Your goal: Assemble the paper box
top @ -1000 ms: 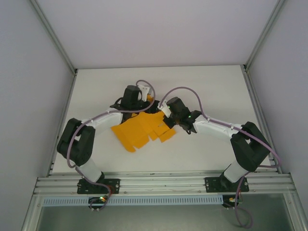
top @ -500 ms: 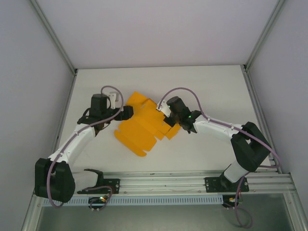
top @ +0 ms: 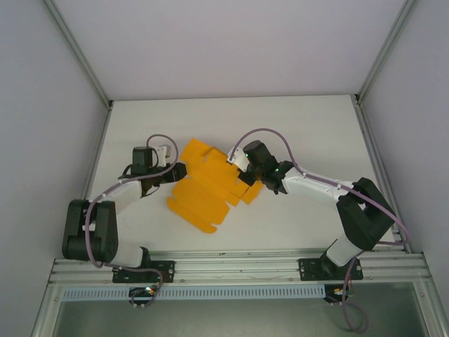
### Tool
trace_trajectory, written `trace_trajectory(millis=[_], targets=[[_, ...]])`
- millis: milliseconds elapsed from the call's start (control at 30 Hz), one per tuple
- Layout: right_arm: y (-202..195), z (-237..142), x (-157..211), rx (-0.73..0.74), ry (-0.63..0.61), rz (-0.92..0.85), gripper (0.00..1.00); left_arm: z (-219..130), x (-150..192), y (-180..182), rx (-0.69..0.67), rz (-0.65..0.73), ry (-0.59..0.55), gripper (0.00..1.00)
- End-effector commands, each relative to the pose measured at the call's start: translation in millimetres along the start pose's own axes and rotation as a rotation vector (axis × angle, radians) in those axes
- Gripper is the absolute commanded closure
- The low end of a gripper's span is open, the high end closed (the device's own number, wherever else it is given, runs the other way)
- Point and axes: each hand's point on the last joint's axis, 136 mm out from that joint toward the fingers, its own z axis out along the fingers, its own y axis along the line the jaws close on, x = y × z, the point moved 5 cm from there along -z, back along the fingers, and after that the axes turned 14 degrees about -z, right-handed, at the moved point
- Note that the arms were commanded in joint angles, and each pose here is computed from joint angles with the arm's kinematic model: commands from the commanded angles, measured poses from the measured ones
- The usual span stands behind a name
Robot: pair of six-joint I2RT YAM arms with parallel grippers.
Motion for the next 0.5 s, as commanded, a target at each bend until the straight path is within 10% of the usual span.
trace_trajectory(millis=[0, 200, 467], targets=[[-5, -9, -7, 0.006, -0.044, 0.01, 1.0, 8, -12, -10, 0.099, 0.027, -0.016, 0.6], [-8, -8, -6, 0.01, -0.037, 0.032, 1.0, 8, -9, -14, 0.143, 0.046, -0.027, 1.0], [-14, -6, 0, 0.037, -0.004, 0.079, 1.0, -17, 1, -26, 0.195, 0.115, -0.1, 1.0]])
